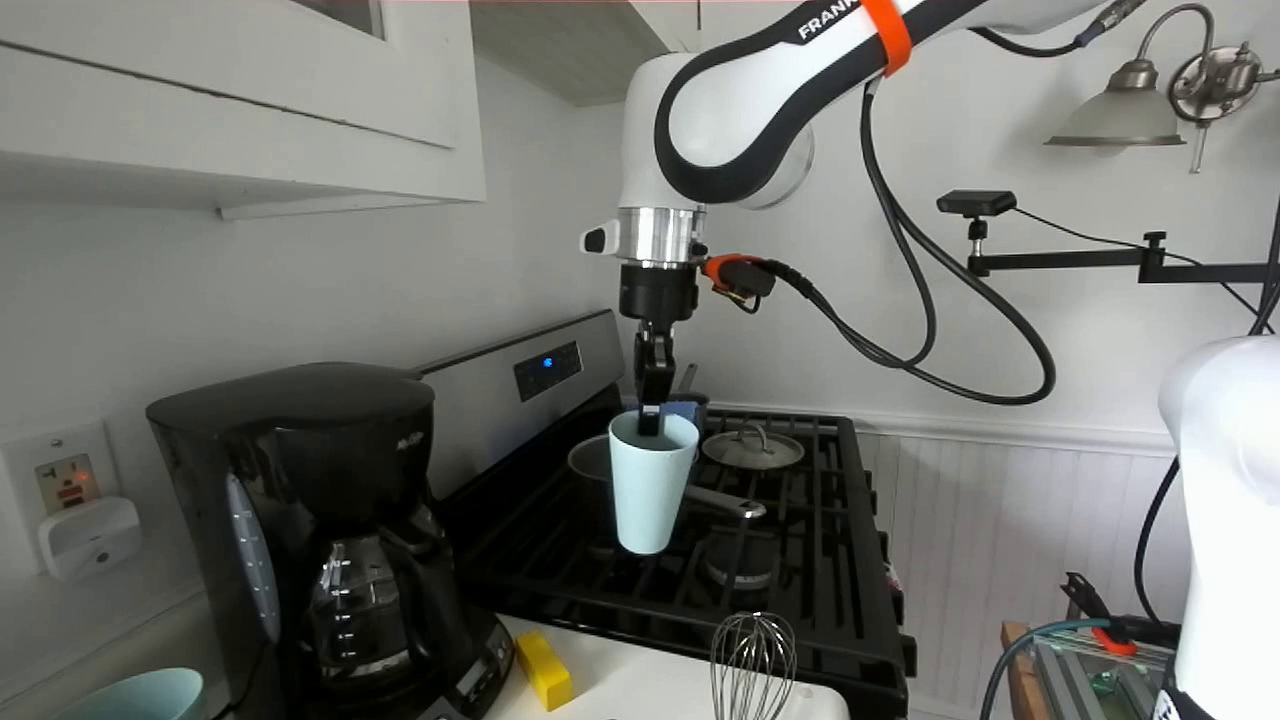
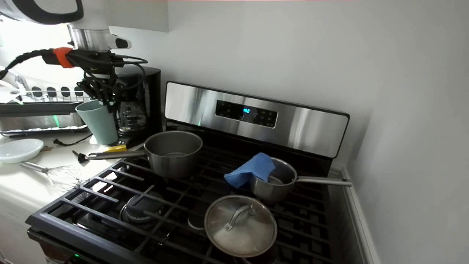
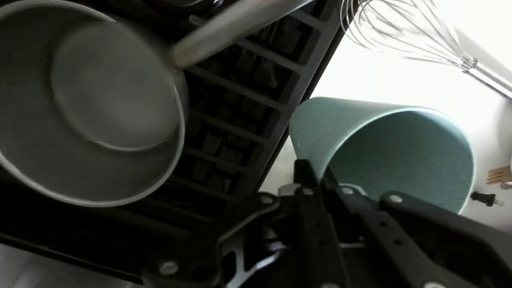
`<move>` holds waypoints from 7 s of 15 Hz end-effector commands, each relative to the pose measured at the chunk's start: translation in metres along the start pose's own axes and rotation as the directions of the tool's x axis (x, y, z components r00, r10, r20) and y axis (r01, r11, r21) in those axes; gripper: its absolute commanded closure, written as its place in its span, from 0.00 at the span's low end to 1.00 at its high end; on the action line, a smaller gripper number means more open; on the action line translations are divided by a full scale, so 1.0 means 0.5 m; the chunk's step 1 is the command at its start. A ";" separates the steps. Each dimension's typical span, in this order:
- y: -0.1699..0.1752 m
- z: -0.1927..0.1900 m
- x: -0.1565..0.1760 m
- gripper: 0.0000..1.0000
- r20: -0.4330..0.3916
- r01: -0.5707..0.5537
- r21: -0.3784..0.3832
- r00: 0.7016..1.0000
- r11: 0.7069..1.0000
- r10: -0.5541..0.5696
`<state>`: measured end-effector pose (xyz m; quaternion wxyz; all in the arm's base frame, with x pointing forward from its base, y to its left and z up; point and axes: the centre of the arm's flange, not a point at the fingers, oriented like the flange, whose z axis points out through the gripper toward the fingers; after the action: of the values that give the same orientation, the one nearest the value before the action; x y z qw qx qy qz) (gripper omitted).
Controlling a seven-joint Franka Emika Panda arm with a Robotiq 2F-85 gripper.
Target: Open the pot, pour the content of the cup into it, then close the pot
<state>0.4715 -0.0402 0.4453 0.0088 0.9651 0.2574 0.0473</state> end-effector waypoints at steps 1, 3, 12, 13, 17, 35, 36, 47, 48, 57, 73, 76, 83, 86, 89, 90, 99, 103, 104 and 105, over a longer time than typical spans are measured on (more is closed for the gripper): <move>-0.015 0.036 0.023 0.99 0.009 0.040 0.072 0.999 0.997 -0.041; -0.027 0.065 0.038 0.99 0.012 0.051 0.084 0.999 0.995 -0.053; -0.034 0.184 0.072 0.99 0.066 0.048 0.080 0.996 0.996 -0.054; -0.034 0.193 0.072 0.99 0.072 0.045 0.088 0.996 0.995 -0.051; -0.033 0.223 0.067 0.99 0.101 0.041 0.097 0.994 0.994 -0.050; 0.022 0.128 0.064 0.03 0.013 -0.093 0.150 0.996 0.984 0.092; 0.041 0.103 0.059 0.00 -0.006 -0.114 0.126 0.993 0.985 0.115; 0.322 -0.009 -0.149 0.00 -0.131 -0.458 -0.238 0.889 0.856 0.439; 0.340 -0.009 -0.171 0.00 -0.136 -0.492 -0.270 0.870 0.828 0.473; 0.433 0.056 -0.287 0.00 -0.133 -0.646 -0.367 0.748 0.669 0.650; 0.687 0.221 -0.431 0.00 0.090 -0.829 -0.266 0.487 0.492 0.869; 0.719 0.250 -0.468 0.00 0.073 -0.857 -0.199 0.471 0.476 0.879; 0.772 0.282 -0.498 0.00 -0.007 -0.884 -0.062 0.464 0.463 0.886; 0.784 0.292 -0.492 0.34 -0.022 -0.881 -0.049 0.472 0.471 0.881; 0.791 0.303 -0.484 0.57 -0.023 -0.876 -0.048 0.481 0.480 0.876; 0.793 0.306 -0.482 0.64 -0.022 -0.875 -0.049 0.483 0.481 0.875; 0.803 0.326 -0.479 0.80 0.001 -0.864 -0.066 0.501 0.500 0.866; 0.807 0.321 -0.477 0.99 0.007 -0.864 -0.074 0.499 0.498 0.867; 0.809 0.319 -0.478 1.00 0.006 -0.864 -0.075 0.499 0.498 0.866; 0.809 0.317 -0.479 1.00 0.004 -0.864 -0.076 0.500 0.498 0.866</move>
<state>0.4764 -0.5011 0.2798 0.0208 0.9627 -0.2677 0.0335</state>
